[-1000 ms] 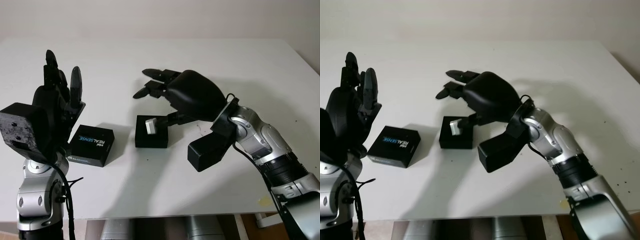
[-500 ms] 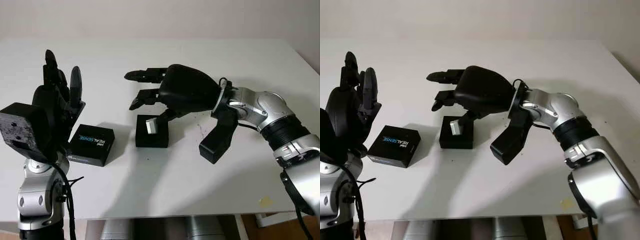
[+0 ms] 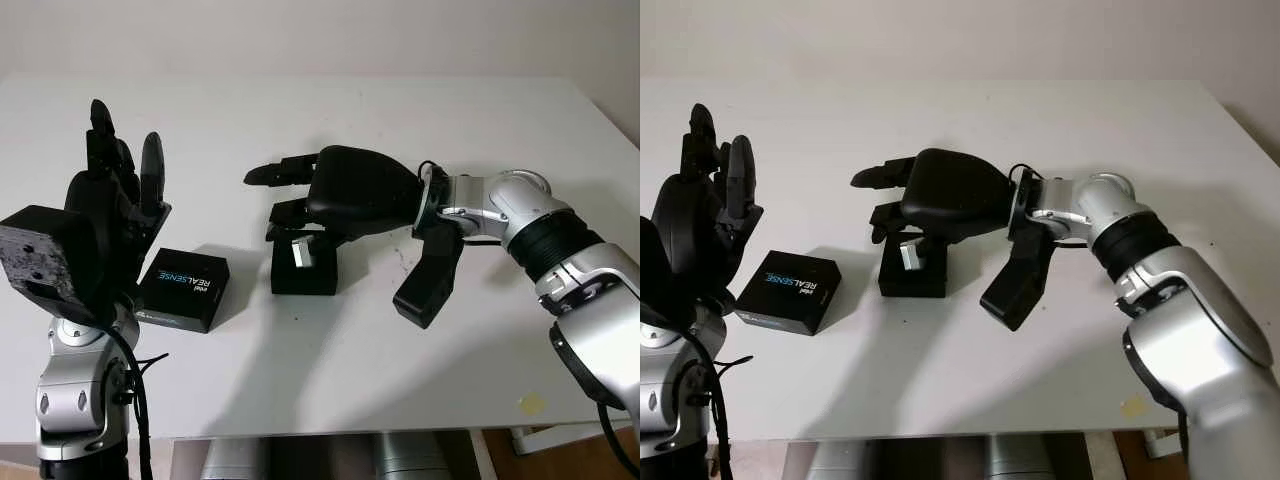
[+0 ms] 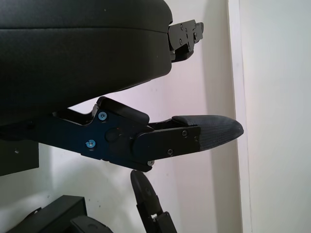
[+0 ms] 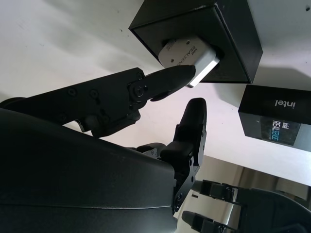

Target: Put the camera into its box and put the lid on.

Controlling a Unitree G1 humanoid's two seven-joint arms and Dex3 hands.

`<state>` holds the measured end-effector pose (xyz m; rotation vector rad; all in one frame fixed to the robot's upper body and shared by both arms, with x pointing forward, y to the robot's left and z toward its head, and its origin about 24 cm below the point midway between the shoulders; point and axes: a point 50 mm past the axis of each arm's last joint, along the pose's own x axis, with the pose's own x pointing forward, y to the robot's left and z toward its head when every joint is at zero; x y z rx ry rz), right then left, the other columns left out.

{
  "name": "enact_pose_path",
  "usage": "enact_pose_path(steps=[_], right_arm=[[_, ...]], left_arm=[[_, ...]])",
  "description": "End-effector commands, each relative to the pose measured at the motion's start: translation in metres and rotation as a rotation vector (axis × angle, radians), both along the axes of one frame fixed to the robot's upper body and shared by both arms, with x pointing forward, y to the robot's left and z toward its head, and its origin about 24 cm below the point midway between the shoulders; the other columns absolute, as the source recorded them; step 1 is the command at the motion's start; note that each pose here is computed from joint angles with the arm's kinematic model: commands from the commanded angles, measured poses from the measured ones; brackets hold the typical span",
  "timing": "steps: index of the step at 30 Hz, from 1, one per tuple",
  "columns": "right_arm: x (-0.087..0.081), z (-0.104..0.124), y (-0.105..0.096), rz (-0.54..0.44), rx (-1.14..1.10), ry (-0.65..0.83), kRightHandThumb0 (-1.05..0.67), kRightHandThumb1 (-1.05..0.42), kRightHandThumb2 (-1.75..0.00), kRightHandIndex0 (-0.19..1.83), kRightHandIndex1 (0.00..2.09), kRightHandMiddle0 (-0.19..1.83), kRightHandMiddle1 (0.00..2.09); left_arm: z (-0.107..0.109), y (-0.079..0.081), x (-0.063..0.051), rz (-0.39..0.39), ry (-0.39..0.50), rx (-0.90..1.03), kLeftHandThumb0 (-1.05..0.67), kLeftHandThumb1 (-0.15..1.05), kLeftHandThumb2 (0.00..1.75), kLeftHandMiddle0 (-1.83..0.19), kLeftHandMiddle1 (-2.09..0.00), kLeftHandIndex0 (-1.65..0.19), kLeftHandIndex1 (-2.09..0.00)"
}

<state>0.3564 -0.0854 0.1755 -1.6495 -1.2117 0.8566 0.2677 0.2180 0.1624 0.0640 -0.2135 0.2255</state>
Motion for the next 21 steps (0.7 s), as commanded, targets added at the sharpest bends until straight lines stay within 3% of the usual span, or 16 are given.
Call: enact_pose_path(steps=[1,21], right_arm=[[0.0005,0.002,0.0025,0.019,-0.019,-0.012,-0.4,-0.94,-0.05,0.38,0.06,0.48,0.92],[0.0027,-0.0033,-0.0067,0.029,-0.101,-0.028,-0.42,-0.92,-0.05,0.38,0.06,0.44,1.18]], left_arm=[[0.0014,-0.0006,-0.0025,0.005,-0.009,0.003,-0.71,1.05,0.54,0.19,0.0,0.19,0.0],[0.0013,0.0007,-0.0031,0.01,-0.007,0.0,-0.72,1.05,0.52,0.19,-0.01,0.19,0.0]])
